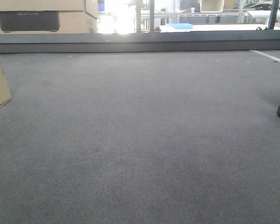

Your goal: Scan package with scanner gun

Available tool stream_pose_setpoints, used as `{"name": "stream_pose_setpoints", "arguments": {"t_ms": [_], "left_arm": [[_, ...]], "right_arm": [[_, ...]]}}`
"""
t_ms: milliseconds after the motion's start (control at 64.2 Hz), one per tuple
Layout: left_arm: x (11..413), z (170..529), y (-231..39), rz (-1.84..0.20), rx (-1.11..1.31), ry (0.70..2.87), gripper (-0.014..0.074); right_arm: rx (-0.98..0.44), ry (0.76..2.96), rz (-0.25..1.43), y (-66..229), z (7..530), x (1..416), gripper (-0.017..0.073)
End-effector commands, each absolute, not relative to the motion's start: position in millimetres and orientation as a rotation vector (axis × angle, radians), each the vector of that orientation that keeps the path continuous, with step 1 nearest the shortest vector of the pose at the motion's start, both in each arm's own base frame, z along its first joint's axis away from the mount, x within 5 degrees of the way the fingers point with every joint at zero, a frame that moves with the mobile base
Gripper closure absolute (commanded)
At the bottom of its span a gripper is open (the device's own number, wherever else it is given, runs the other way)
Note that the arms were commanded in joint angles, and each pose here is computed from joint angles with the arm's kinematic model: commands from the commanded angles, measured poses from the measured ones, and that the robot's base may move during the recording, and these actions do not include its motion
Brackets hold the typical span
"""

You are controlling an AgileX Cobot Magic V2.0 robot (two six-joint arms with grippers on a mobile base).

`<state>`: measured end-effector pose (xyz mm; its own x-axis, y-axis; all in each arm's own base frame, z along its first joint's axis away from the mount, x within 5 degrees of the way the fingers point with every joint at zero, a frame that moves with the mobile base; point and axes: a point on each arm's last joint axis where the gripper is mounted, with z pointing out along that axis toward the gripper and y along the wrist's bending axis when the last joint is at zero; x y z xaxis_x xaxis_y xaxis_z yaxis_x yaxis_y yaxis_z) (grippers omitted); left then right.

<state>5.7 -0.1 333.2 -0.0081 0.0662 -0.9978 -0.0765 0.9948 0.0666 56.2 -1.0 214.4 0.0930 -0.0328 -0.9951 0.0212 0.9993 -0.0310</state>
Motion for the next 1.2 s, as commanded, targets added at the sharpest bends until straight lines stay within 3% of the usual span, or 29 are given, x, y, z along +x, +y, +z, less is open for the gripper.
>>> {"name": "stream_pose_setpoints", "arguments": {"t_ms": [0,452,545,748,981,1184], "left_arm": [[4,335,0,0.105,-0.019,1.552,0.0705],[5,333,0,0.105,-0.019,1.553,0.0705],[10,321,3,0.168,-0.003,1.556,0.0705],[33,275,3,0.018,-0.092,1.562,0.0705],[53,224,0,-0.028,-0.028,1.556,0.0705],[56,216,-1,0.028,0.039,1.456,0.0705]], "right_arm": [[-0.012,1.454,-0.042,-1,216,56,0.0728],[-0.012,1.454,-0.042,-1,216,56,0.0728],[-0.012,1.454,-0.042,-1,216,56,0.0728],[-0.012,1.454,-0.042,-1,216,56,0.0728],[-0.012,1.454,-0.042,-1,216,56,0.0728],[-0.012,1.454,-0.042,-1,216,56,0.0728]]}}
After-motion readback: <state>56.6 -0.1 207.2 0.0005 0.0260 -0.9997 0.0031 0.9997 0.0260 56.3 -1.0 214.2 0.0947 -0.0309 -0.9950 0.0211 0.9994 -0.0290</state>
